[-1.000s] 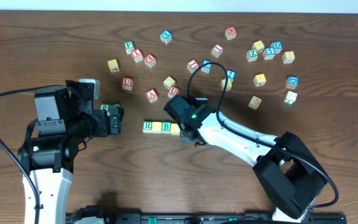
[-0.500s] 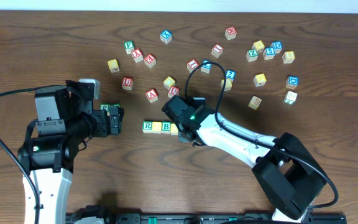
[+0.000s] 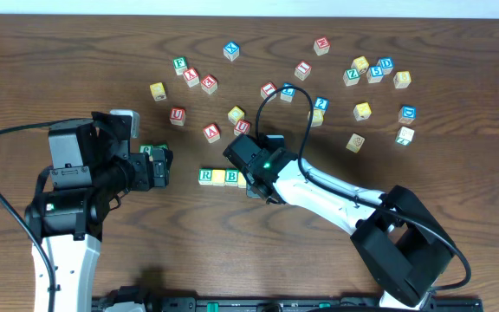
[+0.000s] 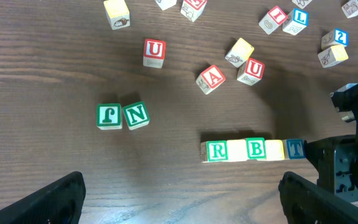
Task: Spell out ROBOT
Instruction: 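Open the right gripper to release the T block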
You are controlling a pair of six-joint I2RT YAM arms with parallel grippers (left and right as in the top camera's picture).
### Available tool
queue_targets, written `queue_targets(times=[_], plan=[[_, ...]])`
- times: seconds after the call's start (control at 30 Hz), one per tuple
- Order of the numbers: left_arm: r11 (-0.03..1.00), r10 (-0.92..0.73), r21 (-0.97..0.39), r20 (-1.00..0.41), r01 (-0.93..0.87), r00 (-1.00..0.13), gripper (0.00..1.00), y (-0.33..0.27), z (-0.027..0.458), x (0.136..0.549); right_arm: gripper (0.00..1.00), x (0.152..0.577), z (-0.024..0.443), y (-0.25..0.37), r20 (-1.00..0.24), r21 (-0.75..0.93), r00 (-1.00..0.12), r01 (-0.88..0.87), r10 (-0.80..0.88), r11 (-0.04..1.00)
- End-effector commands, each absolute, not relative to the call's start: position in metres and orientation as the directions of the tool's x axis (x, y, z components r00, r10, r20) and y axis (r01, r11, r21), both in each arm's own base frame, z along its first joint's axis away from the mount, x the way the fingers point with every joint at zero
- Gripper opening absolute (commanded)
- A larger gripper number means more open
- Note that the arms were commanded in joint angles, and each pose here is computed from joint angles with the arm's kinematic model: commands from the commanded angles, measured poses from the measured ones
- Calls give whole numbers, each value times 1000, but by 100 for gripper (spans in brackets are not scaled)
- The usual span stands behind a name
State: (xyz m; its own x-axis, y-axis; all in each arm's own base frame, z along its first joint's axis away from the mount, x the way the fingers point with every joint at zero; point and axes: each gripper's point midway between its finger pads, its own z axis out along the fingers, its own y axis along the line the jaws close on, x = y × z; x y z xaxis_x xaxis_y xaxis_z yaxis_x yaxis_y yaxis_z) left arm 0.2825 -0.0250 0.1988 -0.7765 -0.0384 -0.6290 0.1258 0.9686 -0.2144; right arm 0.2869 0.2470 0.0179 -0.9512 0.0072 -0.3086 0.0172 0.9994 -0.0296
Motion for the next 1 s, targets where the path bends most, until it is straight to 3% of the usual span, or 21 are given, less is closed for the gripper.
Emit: queue_targets(times=[0.0, 0.97], plan=[[969, -29, -207, -633, 133, -773, 98, -24, 200, 282, 1, 294, 19, 253, -344, -33, -939, 14, 1, 999], [969, -29, -207, -634, 133, -773, 98, -24, 200, 282, 1, 298, 21, 258, -364, -27, -931, -12, -21, 1000]])
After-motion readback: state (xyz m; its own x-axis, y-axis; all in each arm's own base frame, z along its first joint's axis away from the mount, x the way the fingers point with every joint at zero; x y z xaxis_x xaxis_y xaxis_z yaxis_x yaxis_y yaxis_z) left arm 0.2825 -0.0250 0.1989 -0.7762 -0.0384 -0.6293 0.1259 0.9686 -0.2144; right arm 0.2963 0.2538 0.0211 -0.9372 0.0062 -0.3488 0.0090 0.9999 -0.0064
